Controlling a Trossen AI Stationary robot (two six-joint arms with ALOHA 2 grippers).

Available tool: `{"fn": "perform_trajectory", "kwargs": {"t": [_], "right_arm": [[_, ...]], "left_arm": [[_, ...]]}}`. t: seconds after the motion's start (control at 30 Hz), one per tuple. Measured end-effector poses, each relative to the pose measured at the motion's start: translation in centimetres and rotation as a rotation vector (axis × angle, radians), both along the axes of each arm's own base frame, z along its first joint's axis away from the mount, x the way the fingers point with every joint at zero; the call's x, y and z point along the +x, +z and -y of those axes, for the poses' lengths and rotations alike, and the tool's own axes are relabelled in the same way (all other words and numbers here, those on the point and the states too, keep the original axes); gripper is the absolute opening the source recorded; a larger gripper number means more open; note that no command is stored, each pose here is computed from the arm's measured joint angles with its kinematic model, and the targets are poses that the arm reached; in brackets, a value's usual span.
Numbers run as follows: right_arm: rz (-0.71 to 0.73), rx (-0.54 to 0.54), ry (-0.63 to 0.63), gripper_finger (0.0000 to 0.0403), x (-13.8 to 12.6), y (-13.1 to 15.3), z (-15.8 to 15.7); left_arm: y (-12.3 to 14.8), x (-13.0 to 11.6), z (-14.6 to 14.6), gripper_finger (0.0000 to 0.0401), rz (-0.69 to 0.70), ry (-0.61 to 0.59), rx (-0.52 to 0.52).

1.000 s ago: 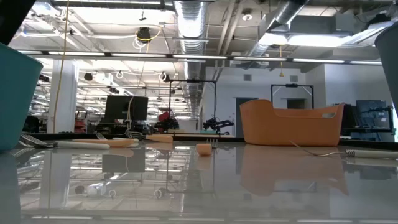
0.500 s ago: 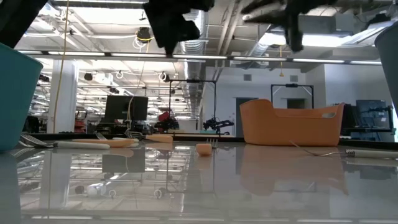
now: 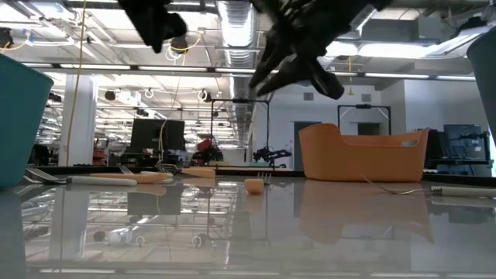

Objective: Sort silverware by color (type)
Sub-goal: Put the orange fork into the orange bin

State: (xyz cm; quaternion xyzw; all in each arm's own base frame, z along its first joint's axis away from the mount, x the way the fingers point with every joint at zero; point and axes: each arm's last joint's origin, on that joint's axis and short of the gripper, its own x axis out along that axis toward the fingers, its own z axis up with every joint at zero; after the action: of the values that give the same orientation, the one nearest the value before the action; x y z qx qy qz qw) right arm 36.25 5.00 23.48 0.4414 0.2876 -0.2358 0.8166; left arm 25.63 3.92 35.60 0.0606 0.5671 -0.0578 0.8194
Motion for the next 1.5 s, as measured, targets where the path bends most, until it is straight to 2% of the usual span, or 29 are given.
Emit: {"fn": "perform_trajectory", "kwargs": {"t": [0.2, 0.37, 0.6, 0.77, 0.93, 1.07, 1.3, 1.4, 1.5], "right_arm": [[-0.356, 0.050, -0.108, 0.0076, 2.6, -2.2, 0.4], [-0.391, 0.103, -0.091, 0.0083, 5.5, -4.3, 1.3], [-0.432, 0.165, -0.085, 0.0140, 7.7, -6.2, 3.1], [-0.440, 0.152, -0.060, 0.0194, 7.7, -6.2, 4.2], [-0.510, 0.156, -0.089, 0.0216, 7.0, -6.4, 5.0], [-0.551, 0.156, -0.101, 0.0212, 6.6, -6.5, 5.0], [-0.577, 0.170, -0.097, 0.0188, 7.6, -9.4, 4.4], [-0.610, 0.194, -0.080, 0.0168, 7.6, -10.6, 4.3], [-0.630, 0.178, -0.045, 0.0130, 7.6, -11.0, 4.0]], "left_arm": [[-1.0, -3.7, 0.5, 0.0093, 0.274, 0.055, 0.018], [-1.3, -5.1, 0.7, 0.0093, 0.401, 0.083, 0.016], [-1.2, -5.7, 0.9, 0.0093, 0.422, 0.108, -0.001], [-1.3, -5.9, 0.9, 0.0093, 0.402, 0.117, -0.028], [-1.4, -6.0, 1.0, 0.0093, 0.384, 0.118, -0.031], [-1.5, -6.0, 1.0, 0.0093, 0.379, 0.130, -0.039], [-1.5, -6.1, 1.0, 0.0093, 0.375, 0.141, -0.046], [-1.6, -6.1, 1.0, 0.0093, 0.367, 0.135, -0.042], [-1.6, -6.1, 1.0, 0.0093, 0.364, 0.120, -0.023]]}}
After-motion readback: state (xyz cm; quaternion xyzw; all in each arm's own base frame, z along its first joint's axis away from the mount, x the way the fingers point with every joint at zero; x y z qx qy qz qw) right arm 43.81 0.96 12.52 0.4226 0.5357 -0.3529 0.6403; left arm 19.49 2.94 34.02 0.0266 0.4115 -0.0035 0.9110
